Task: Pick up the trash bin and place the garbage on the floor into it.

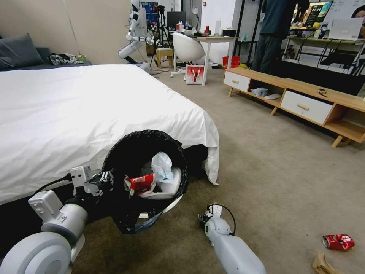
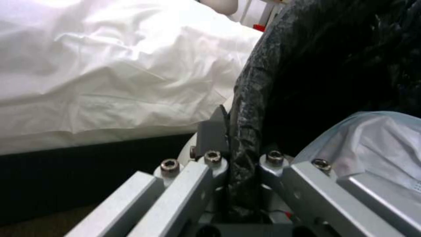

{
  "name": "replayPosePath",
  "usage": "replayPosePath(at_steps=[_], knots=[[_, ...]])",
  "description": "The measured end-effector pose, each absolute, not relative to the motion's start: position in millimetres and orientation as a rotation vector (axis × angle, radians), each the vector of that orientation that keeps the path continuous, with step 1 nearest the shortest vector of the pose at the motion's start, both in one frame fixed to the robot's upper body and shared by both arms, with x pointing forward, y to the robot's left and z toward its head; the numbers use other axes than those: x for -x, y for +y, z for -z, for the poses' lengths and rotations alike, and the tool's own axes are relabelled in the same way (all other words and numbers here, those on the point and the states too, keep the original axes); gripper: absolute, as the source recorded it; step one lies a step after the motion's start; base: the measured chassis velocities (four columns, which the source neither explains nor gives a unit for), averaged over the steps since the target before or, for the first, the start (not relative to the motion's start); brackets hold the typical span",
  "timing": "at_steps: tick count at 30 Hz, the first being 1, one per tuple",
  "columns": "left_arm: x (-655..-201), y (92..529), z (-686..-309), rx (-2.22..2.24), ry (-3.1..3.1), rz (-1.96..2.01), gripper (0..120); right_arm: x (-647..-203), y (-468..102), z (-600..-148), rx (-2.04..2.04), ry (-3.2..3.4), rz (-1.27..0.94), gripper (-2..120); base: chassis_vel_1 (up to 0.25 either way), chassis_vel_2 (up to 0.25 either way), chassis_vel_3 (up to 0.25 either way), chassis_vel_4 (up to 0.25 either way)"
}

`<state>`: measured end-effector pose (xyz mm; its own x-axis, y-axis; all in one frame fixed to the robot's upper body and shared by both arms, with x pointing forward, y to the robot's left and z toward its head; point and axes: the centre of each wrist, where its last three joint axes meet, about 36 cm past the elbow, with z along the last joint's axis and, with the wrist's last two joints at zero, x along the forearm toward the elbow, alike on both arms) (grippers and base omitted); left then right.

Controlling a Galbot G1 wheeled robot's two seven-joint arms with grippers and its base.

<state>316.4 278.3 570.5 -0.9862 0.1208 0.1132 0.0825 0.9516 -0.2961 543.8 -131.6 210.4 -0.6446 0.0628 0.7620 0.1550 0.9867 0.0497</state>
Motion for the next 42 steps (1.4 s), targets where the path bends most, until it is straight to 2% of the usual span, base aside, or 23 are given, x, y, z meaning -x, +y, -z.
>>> replayPosePath(at_steps=[14,42], knots=[[-315.9,277.5,-570.6,0.158,-2.975,-0.446,2,-548.4,-129.9,-203.1,0.174,-2.273,0.117,100,0.000,0.000,0.000,0.000],[-315.4,276.7,-568.9,0.155,-2.977,-0.442,2,-551.4,-161.4,-197.9,0.247,-2.270,0.085,98,0.000,0.000,0.000,0.000]])
